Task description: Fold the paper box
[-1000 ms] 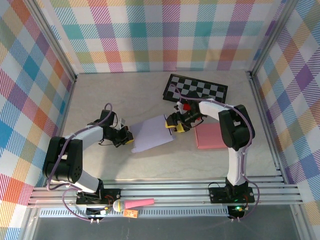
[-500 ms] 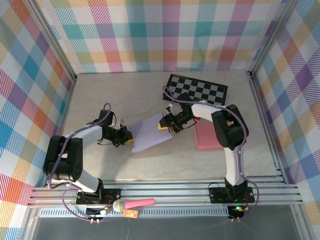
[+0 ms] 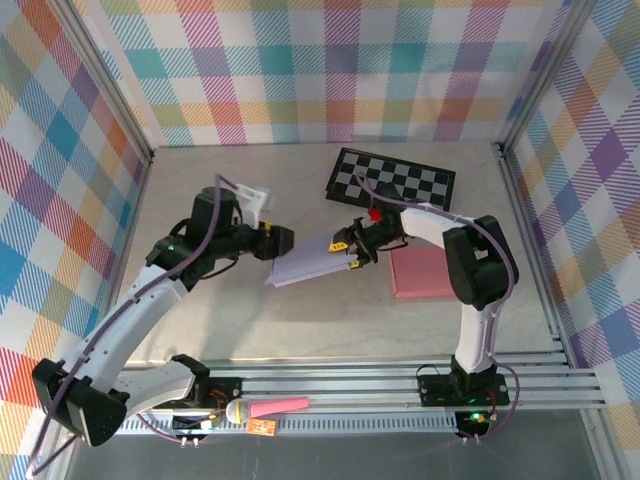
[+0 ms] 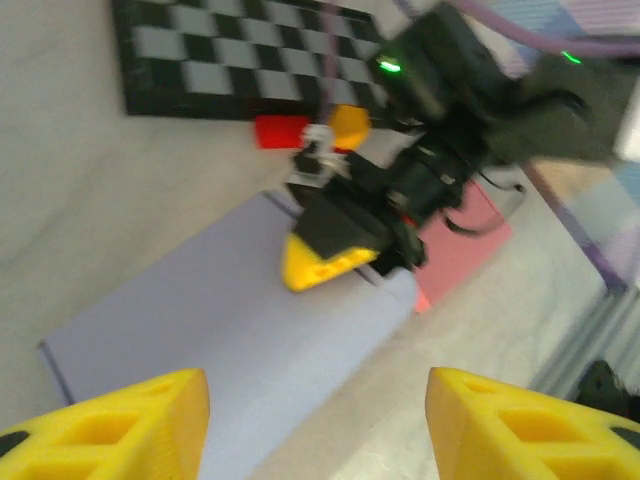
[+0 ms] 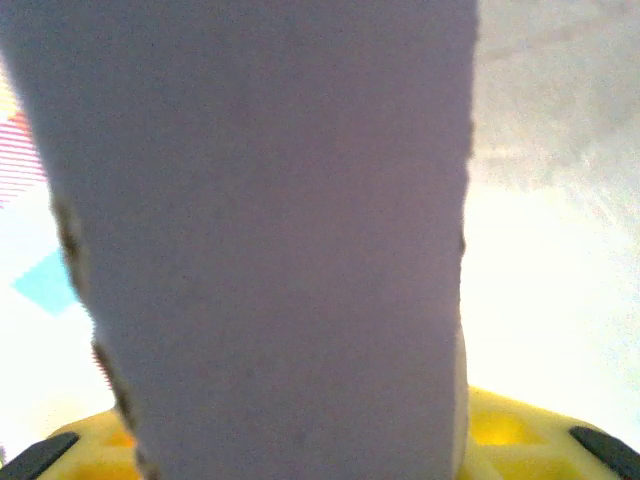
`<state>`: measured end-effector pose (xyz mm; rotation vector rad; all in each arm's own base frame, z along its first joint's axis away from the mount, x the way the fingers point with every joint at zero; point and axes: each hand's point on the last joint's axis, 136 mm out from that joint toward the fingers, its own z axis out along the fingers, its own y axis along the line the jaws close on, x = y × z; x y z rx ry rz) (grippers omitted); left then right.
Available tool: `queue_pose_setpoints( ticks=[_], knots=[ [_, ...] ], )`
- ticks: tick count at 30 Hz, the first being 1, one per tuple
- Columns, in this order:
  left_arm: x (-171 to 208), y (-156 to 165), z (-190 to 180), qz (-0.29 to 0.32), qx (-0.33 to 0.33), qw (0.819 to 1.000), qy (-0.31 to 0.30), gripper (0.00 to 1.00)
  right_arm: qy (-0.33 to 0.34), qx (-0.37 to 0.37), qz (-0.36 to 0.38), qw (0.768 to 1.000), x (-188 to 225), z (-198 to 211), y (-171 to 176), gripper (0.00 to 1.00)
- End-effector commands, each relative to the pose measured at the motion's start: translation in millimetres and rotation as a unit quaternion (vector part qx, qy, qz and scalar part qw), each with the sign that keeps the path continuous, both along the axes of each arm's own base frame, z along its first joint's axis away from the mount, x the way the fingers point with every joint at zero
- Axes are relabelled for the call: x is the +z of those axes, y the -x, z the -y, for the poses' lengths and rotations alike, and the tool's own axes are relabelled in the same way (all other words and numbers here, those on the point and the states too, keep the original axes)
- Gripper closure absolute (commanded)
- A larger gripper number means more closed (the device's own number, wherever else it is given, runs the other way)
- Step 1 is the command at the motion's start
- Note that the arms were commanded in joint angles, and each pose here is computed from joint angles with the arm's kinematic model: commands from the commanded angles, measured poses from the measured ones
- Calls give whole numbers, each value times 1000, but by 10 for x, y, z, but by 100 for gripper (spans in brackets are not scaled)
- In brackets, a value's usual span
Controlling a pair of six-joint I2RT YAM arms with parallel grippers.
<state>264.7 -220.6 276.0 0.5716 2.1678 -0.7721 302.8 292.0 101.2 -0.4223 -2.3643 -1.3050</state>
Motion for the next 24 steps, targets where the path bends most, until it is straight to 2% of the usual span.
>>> queue_pose_setpoints(
  ticks=[1, 3, 4, 6, 8, 11, 16, 24],
  knots=[
    [-447, 371, 61, 32, -129, 973, -188, 40, 6, -36, -126, 991, 206, 84, 238, 55],
    [-626, 482, 83, 49, -177, 947, -262, 39, 13, -40, -167, 985, 244, 128, 339, 57],
    [-710, 512, 74, 58, -194, 933, -297, 34, 17, -41, -185, 982, 253, 149, 395, 57],
    [-787, 475, 48, 89, -200, 911, -351, 24, 21, -42, -214, 976, 271, 190, 483, 58],
    [-793, 421, 60, 123, -203, 894, -379, 21, 26, -39, -238, 970, 269, 231, 554, 58],
    [-842, 349, 64, 137, -211, 881, -401, 22, 25, -39, -253, 966, 257, 271, 597, 59],
    [-1094, 402, 103, 123, -248, 864, -421, 23, 16, -48, -273, 961, 262, 295, 560, 59],
    [-1264, 422, 181, 117, -265, 860, -419, 23, 14, -42, -292, 955, 209, 283, 529, 61]
  ],
)
